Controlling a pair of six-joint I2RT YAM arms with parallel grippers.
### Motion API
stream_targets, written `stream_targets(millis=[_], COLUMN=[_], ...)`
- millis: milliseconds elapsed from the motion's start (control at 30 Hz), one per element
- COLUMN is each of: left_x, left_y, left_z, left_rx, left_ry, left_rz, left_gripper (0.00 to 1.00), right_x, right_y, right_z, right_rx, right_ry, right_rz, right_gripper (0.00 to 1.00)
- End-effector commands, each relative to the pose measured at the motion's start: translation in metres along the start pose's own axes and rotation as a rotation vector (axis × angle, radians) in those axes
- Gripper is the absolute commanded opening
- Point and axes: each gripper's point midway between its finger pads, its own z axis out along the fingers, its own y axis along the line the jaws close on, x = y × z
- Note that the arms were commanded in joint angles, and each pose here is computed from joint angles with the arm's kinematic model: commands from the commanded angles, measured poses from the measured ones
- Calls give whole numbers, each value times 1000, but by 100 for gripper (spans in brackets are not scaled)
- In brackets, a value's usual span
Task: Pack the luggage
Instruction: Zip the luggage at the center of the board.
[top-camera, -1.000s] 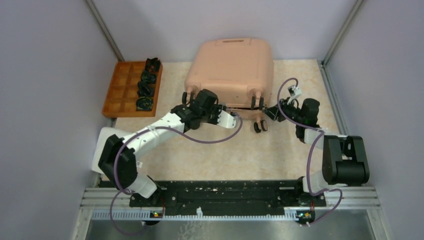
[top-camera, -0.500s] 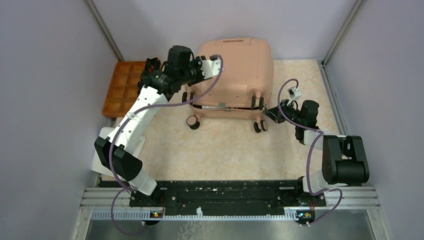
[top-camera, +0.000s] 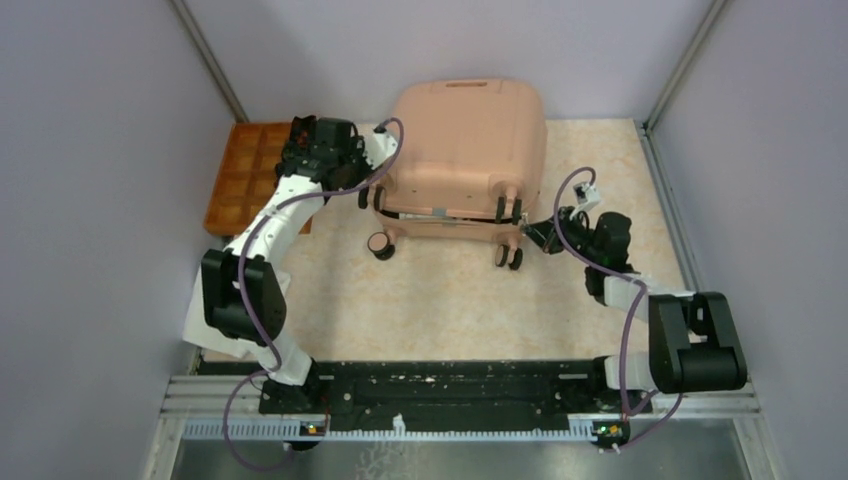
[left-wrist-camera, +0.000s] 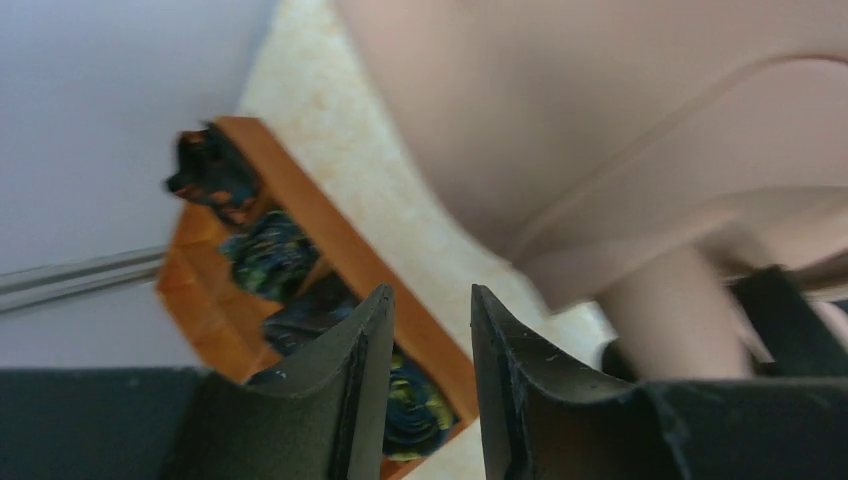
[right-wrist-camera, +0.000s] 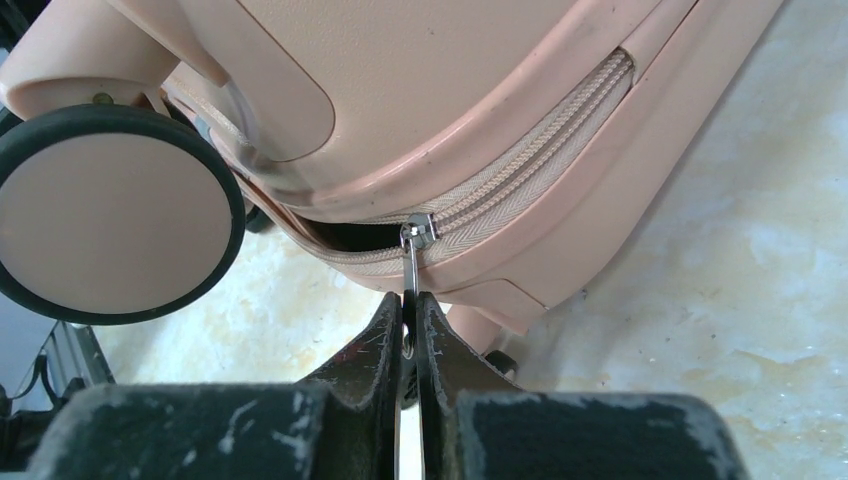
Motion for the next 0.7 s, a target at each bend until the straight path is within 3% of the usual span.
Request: stream_targets(millis=[0,367,667], left_x=[-34,-42,-43], left_y=[-12,-65,-75], left_z=[-20,-25,-24], left_rx=[42,251,291], left_ry=[-168,-242,-243], left_rz=[-57,-72,-57], left_gripper=[41,38,38], right_x=[-16,-7,-2], right_y=[25,29,37], right_z=[3,-1,4], right_rx=[-51,41,74], right_ry=[-54,-43,-89], right_rz=[-82,-271,-362], right_gripper=[0,0,0])
